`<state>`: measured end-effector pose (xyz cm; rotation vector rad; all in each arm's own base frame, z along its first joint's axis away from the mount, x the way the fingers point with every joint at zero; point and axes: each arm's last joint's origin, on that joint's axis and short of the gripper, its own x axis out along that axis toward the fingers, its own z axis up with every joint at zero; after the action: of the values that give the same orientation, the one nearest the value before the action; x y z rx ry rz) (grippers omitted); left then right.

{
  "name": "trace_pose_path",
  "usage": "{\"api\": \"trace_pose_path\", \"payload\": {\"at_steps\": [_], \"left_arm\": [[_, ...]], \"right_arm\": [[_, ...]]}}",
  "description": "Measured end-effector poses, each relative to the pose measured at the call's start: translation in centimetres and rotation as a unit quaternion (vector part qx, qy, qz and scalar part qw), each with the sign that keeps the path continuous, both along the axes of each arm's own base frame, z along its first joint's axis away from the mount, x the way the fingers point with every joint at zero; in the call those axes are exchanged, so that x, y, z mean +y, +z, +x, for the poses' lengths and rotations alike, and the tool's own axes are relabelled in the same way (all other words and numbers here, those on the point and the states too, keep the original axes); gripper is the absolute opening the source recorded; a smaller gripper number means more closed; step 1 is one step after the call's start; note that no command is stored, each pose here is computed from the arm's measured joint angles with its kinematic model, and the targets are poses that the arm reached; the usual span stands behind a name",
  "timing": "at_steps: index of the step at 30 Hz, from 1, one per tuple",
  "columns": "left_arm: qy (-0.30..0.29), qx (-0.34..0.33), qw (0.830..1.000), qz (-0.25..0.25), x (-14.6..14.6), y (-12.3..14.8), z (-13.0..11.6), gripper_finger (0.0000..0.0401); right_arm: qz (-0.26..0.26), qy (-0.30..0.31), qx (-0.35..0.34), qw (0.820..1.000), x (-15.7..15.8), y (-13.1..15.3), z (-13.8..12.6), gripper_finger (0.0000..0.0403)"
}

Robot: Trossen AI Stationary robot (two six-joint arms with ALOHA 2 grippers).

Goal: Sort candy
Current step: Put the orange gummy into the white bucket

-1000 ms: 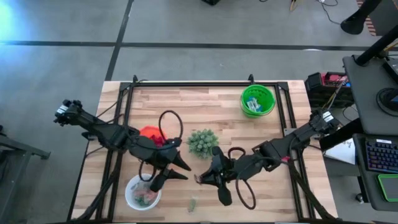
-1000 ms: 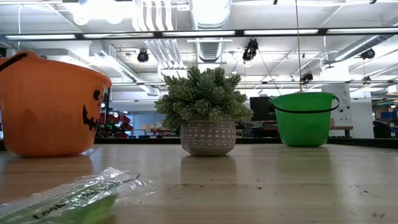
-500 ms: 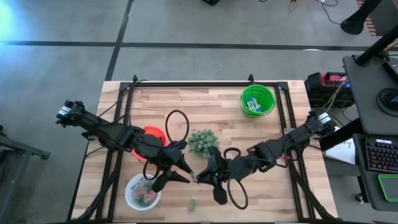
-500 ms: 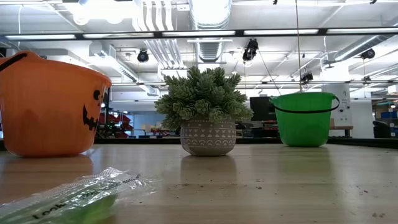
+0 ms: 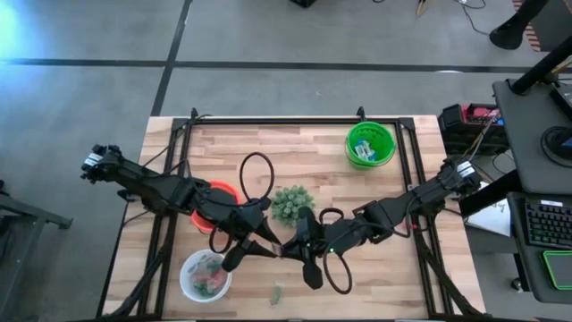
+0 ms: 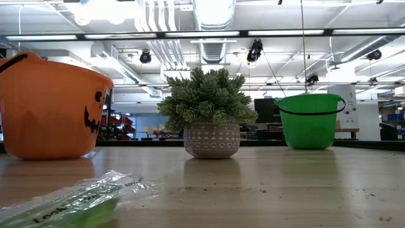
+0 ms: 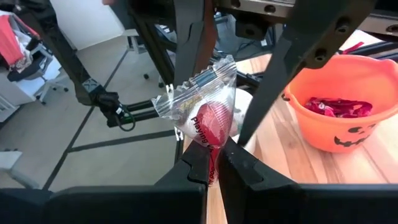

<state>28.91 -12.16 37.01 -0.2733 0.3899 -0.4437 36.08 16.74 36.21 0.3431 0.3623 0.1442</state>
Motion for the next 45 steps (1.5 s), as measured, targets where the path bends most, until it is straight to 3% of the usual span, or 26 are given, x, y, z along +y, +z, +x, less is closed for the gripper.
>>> {"api": "trace_pose_path", "payload": {"at_steps": [5, 12, 17, 25, 30, 35, 39, 42, 45], "left_arm": [[-0.002, -0.009, 1.000, 0.015, 0.2, 0.0, 0.1, 0.0107], [-0.006, -0.010, 1.000, 0.023, 0.2, -0.1, 0.1, 0.0010], [-0.007, -0.009, 1.000, 0.025, 0.2, -0.1, 0.1, 0.0008], [-0.004, 0.005, 1.000, 0.030, 0.3, -0.3, 0.0, 0.0001], [0.002, 0.047, 0.999, 0.018, 0.5, -0.6, -0.6, 0.0000], [-0.059, 0.112, 0.992, -0.022, -0.3, -0.9, -2.0, 0.0000], [-0.071, 0.148, 0.986, -0.036, -1.4, -1.1, -3.0, 0.0000], [-0.107, 0.201, 0.972, -0.066, -2.7, -1.4, -4.0, 0.0000], [-0.112, 0.302, 0.944, -0.067, -3.8, -2.5, -5.8, 0.0000]], "right_arm": [[0.003, 0.000, -0.008, 1.000, 0.0, 0.2, 0.0, 0.0011], [0.002, -0.002, -0.005, 1.000, 0.0, 0.1, 0.0, 0.0013], [0.001, -0.002, -0.005, 1.000, 0.0, 0.1, 0.0, 0.0039], [0.000, 0.000, 0.000, 1.000, 0.0, 0.0, 0.0, 0.0122], [0.007, 0.008, 0.006, 1.000, 0.1, -0.1, 0.0, 0.0160], [0.014, 0.002, 0.032, 0.999, 0.0, -0.4, -0.3, 0.0172], [0.006, -0.001, 0.059, 0.998, -0.1, -1.0, -0.5, 0.0173], [-0.002, -0.005, 0.076, 0.997, -0.2, -1.3, -0.6, 0.0173], [-0.003, -0.007, 0.087, 0.996, -0.3, -1.5, -0.7, 0.0174]]}}
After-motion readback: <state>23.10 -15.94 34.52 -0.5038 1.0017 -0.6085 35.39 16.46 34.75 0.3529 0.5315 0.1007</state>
